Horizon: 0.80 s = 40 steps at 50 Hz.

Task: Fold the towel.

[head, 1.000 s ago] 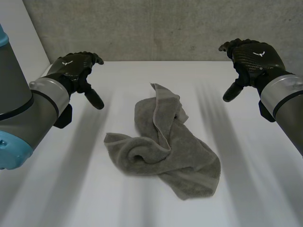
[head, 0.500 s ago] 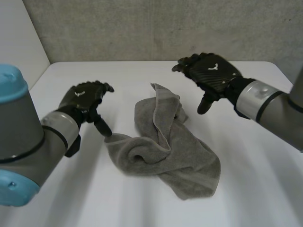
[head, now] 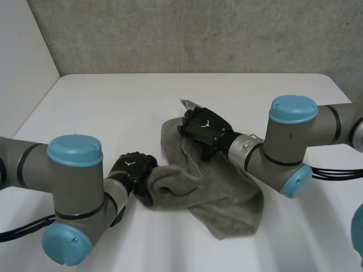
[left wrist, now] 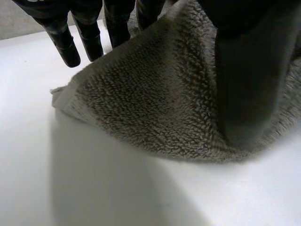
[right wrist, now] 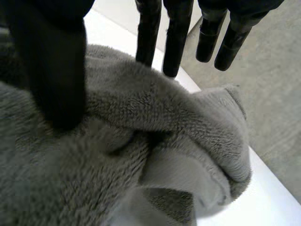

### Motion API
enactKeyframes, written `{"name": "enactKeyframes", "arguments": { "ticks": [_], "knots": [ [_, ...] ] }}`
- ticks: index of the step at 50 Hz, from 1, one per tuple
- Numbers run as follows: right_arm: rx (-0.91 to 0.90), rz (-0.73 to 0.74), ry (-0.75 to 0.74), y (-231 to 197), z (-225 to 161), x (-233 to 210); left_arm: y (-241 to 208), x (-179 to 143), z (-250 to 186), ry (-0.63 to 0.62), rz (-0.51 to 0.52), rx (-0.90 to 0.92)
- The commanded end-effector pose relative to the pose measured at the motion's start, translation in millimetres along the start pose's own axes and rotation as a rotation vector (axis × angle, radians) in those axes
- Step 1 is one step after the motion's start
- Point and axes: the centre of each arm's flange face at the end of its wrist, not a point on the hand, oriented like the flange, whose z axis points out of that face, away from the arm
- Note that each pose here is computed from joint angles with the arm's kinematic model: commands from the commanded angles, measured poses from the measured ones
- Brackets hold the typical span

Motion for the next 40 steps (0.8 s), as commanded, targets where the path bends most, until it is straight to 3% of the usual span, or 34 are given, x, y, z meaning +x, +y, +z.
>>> {"name": "enactKeyframes", "arguments": {
  "ticks": [1, 5, 7, 14, 18, 27, 32, 34, 35, 37, 38, 39, 40],
  "knots": [
    [-0.003, 0.0, -0.003, 0, -2, -2, -7, -1, -3, -0.002, -0.002, 0.016],
    [-0.001, -0.006, 0.04, -13, -19, 14, -27, -10, -14, -0.026, -0.015, 0.074],
    [-0.007, -0.009, 0.111, -28, -48, 38, -33, -17, -18, -0.044, -0.023, 0.086],
    [-0.021, -0.009, 0.199, -53, -99, 61, -50, -34, -40, -0.066, -0.025, 0.131],
    [-0.065, 0.047, 0.156, -59, -120, 55, -50, -33, -46, -0.047, 0.005, 0.112],
    [-0.06, 0.079, 0.039, -47, -108, 42, -78, -40, -36, -0.041, 0.052, 0.192],
    [0.037, -0.048, 0.097, -47, -76, 59, -111, -45, -3, -0.044, 0.068, 0.325],
    [0.163, -0.18, 0.246, -65, -54, 89, -128, -47, 6, -0.047, 0.075, 0.391],
    [0.163, -0.18, 0.247, -65, -54, 90, -147, -49, 12, -0.055, 0.085, 0.468],
    [0.325, -0.299, 0.456, -107, -52, 130, -172, -52, 13, -0.066, 0.098, 0.57],
    [0.326, -0.299, 0.457, -107, -52, 130, -195, -54, 10, -0.076, 0.111, 0.674],
    [0.423, -0.315, 0.54, -135, -59, 146, -216, -54, 6, -0.084, 0.127, 0.782],
    [0.424, -0.315, 0.54, -136, -60, 146, -217, -54, 6, -0.084, 0.127, 0.783]
  ]
}}
